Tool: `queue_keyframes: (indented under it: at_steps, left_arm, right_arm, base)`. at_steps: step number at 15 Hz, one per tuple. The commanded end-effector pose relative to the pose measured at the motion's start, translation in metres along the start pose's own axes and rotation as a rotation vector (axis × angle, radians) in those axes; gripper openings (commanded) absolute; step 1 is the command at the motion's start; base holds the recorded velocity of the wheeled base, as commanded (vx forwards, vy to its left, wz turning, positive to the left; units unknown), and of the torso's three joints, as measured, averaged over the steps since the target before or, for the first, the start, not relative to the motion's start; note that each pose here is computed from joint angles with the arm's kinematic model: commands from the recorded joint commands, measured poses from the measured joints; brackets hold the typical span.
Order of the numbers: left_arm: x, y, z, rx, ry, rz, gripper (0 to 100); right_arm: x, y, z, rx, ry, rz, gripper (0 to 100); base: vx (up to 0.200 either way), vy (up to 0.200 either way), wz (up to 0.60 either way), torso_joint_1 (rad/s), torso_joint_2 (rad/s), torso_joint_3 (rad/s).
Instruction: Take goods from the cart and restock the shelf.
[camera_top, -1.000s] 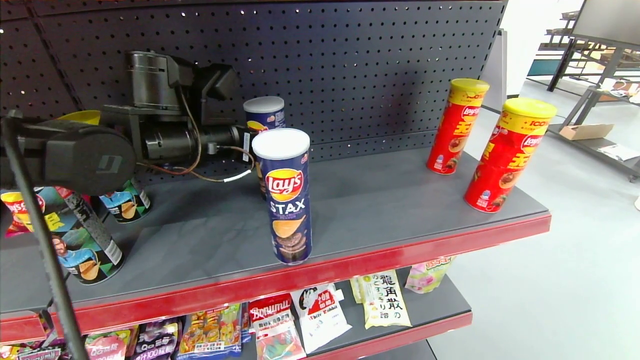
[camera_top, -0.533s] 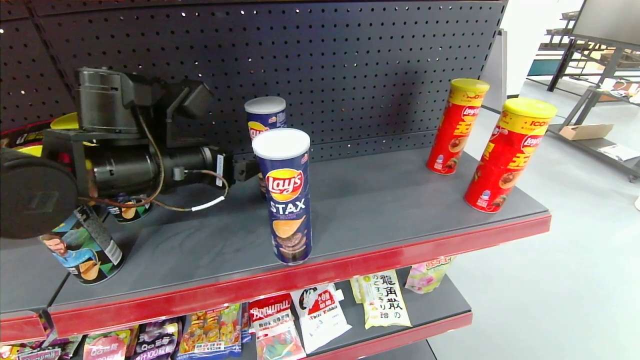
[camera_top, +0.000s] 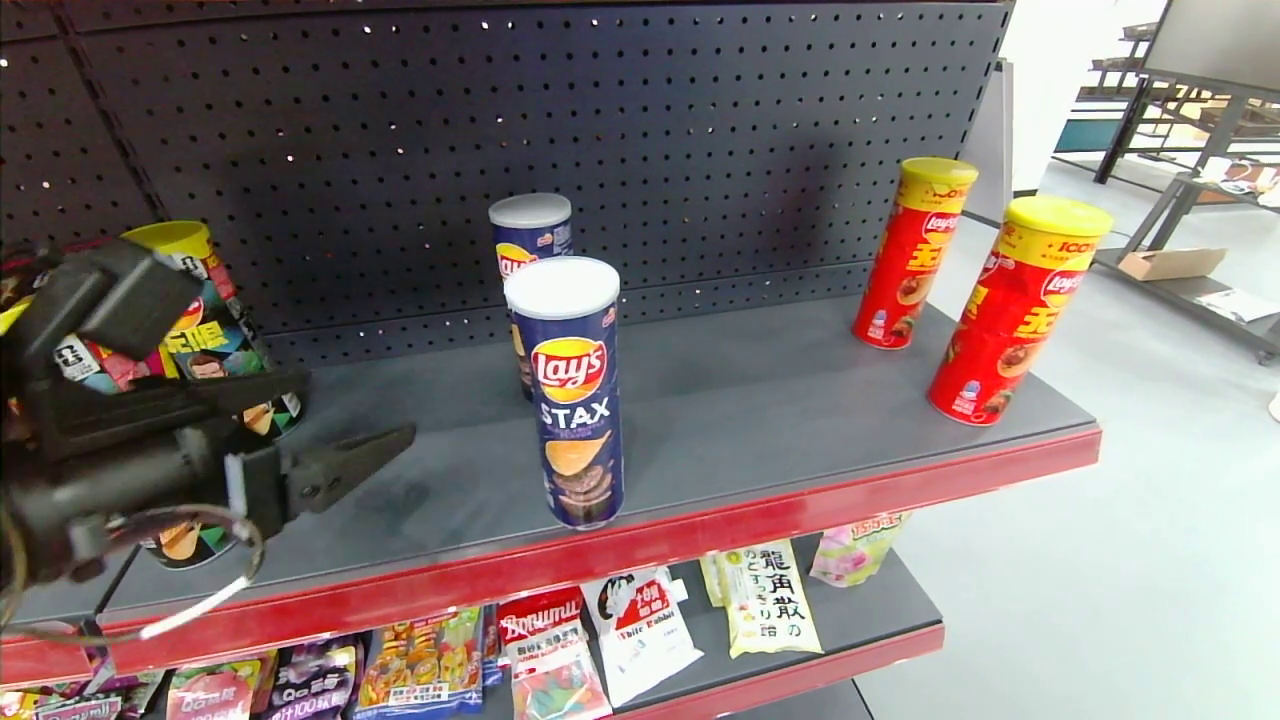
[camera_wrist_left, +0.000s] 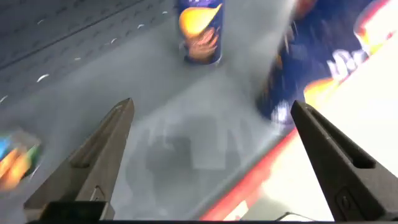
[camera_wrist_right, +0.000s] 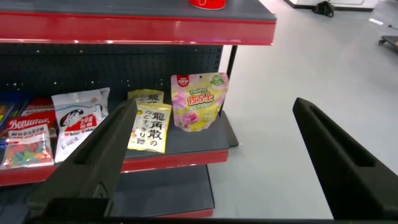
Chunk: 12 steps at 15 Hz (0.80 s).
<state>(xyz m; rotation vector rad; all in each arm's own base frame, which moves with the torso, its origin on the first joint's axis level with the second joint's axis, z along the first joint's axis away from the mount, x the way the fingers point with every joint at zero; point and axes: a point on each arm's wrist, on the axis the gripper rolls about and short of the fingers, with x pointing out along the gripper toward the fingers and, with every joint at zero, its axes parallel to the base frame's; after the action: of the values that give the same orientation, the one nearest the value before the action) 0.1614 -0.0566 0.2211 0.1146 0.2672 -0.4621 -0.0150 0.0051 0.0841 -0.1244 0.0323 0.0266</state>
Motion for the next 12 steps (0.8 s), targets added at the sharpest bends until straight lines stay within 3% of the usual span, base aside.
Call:
queue_keyframes:
  at_steps: [1,2,4,5,6,8,12]
  left_arm:
    - [-0.114,-0.018,-0.047,0.033,-0.078,0.056,100]
    - [-0.139,-0.023,-0.064,0.030,-0.069,0.067,100]
    - [-0.164,-0.028,-0.093,0.019,-0.100,0.120,100]
    - [-0.165,-0.028,-0.094,0.011,-0.107,0.137,100]
    - [-0.169,-0.028,-0.098,-0.029,-0.126,0.164,100]
    - [-0.171,-0.029,-0.105,-0.028,-0.138,0.165,100]
    - [-0.169,-0.030,-0.114,-0.025,-0.132,0.163,100]
  right_arm:
    - [0.000,-0.001,0.000,0.000,0.007,-0.036,100]
    - [0.000,-0.001,0.000,-0.002,0.010,-0.047,100]
    - [0.000,0.000,0.000,-0.007,0.007,0.003,100]
    - [0.000,0.000,0.000,-0.007,0.004,0.004,100]
    - [0.000,0.000,0.000,-0.019,0.004,0.002,100]
    - [0.000,0.000,0.000,-0.022,0.006,-0.010,100]
    - [0.000,-0.001,0.000,-0.027,0.012,-0.054,100]
  base:
    - [0.000,0.000,0.00,0.000,0.00,0.000]
    - [0.000,0.000,0.00,0.000,0.00,0.000]
    - [0.000,0.000,0.00,0.000,0.00,0.000]
    - [0.000,0.000,0.00,0.000,0.00,0.000]
    - [0.000,0.000,0.00,0.000,0.00,0.000]
    - [0.000,0.000,0.00,0.000,0.00,0.000]
    - [0.000,0.000,0.60,0.004,0.00,0.001]
